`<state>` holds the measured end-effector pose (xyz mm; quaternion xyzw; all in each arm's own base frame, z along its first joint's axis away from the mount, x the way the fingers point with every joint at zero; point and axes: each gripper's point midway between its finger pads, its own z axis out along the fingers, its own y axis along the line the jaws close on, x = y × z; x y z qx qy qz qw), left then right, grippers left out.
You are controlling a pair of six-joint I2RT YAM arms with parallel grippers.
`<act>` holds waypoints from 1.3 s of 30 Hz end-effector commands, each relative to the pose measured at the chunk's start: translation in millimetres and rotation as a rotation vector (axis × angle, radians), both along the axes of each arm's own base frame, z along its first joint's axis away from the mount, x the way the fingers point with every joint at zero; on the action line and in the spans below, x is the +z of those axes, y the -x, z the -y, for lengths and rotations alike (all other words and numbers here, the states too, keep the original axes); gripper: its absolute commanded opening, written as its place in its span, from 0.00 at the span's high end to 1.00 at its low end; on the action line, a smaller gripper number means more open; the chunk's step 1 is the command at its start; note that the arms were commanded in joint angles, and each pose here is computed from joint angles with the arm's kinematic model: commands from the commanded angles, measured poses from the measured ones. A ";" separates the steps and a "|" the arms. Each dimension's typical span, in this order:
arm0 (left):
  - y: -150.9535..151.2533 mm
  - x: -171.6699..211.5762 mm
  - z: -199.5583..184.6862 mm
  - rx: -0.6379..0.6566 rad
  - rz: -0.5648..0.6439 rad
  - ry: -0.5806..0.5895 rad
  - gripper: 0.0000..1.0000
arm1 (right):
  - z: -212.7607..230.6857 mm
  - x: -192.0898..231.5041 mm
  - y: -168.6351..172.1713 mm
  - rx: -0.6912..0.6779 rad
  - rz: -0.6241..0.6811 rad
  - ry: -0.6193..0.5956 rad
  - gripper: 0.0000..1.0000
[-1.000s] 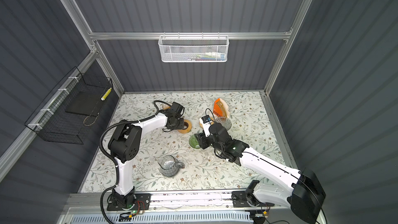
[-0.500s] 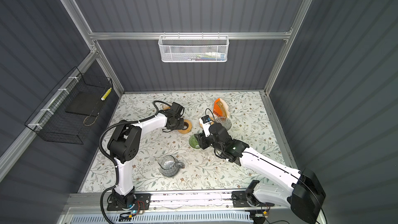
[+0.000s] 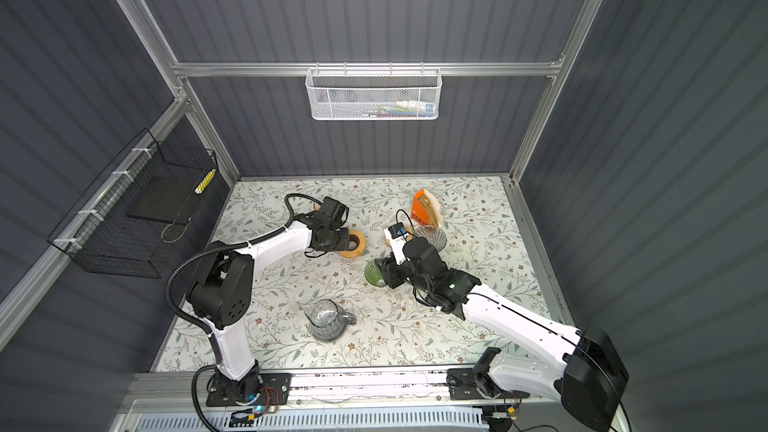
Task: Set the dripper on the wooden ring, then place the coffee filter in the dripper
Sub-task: 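Lower the left gripper into the nearer wooden ring and close on it, then lift the wooden ring with the left gripper and carry it toward the grey pitcher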
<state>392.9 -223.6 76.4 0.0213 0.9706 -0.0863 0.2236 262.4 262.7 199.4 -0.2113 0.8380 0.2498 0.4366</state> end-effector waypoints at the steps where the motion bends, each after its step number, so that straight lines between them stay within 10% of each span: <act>1: 10.9 22.0 -4.9 0.013 0.019 0.015 0.86 | 2.4 17.5 2.0 -0.002 0.022 -0.041 0.46; 39: 121.0 116.7 -71.3 -0.020 0.039 0.014 0.84 | -11.1 27.5 -4.7 0.029 0.001 -0.071 0.45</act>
